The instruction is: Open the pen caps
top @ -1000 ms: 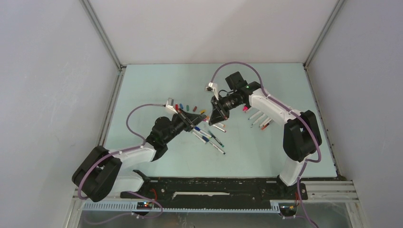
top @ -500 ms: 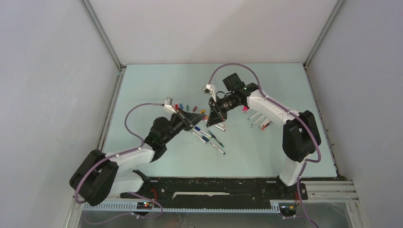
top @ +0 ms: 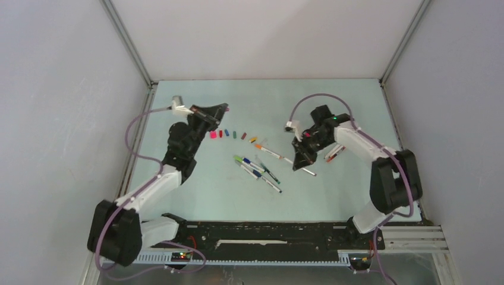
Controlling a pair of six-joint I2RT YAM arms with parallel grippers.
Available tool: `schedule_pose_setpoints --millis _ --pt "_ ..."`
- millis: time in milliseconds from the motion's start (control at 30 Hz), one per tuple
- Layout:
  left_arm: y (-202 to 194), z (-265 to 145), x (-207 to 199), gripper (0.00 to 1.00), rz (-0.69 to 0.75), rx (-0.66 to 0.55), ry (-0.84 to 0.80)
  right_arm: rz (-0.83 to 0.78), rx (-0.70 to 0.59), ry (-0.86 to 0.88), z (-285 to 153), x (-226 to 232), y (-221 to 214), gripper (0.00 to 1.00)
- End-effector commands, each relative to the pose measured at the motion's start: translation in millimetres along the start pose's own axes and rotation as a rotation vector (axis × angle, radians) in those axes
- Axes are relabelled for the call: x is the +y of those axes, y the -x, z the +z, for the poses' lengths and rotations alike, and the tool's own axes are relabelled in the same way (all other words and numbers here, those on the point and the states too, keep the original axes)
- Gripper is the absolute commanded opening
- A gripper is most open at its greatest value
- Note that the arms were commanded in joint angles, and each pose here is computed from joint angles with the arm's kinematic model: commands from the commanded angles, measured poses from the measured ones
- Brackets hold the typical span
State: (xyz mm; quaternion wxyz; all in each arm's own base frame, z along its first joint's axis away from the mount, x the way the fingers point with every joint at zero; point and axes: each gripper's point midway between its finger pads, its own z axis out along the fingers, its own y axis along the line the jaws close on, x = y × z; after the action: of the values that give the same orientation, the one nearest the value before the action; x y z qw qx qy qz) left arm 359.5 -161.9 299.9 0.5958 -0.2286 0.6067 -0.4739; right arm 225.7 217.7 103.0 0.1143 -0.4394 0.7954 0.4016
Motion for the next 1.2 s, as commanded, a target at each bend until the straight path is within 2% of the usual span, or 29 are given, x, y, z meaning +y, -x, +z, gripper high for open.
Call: schedule_pose_setpoints --millis 0,133,200,300,433,667,967,1167 --pt "-83.8 5.6 14.5 0.0 0.073 0.417 0.0 -0.195 0.039 -0.288 -58.2 -43.6 -29.0 0.0" --pt "-171.1 -4.7 40.8 0.01 0.196 0.763 0.061 -0.317 0.099 -0.421 -88.5 -73.3 -78.7 0.05" --pt "-200.1 -5.7 48.4 0.01 0.275 0.864 0.088 -0.404 0.14 -0.444 -98.2 -79.4 -101.4 0.05" --pt "-229.1 -1.3 56.5 0.02 0.392 0.951 0.126 -0.541 0.199 -0.469 -109.7 -90.8 -127.2 0.07" --pt "-253.4 16.2 62.8 0.04 0.51 1.012 0.16 -0.61 0.257 -0.489 -115.2 -107.5 -138.2 0.09" --pt "-281.2 35.5 105.5 0.08 0.645 1.089 0.307 -0.683 0.335 -0.529 -112.6 -140.3 -133.6 0.17" --pt "-288.0 48.7 128.8 0.17 0.721 1.123 0.392 -0.783 0.464 -0.541 -109.5 -165.5 -133.0 0.18" --pt "-295.7 55.6 138.1 0.19 0.731 1.142 0.412 -0.798 0.496 -0.512 -108.8 -163.6 -139.3 0.2"
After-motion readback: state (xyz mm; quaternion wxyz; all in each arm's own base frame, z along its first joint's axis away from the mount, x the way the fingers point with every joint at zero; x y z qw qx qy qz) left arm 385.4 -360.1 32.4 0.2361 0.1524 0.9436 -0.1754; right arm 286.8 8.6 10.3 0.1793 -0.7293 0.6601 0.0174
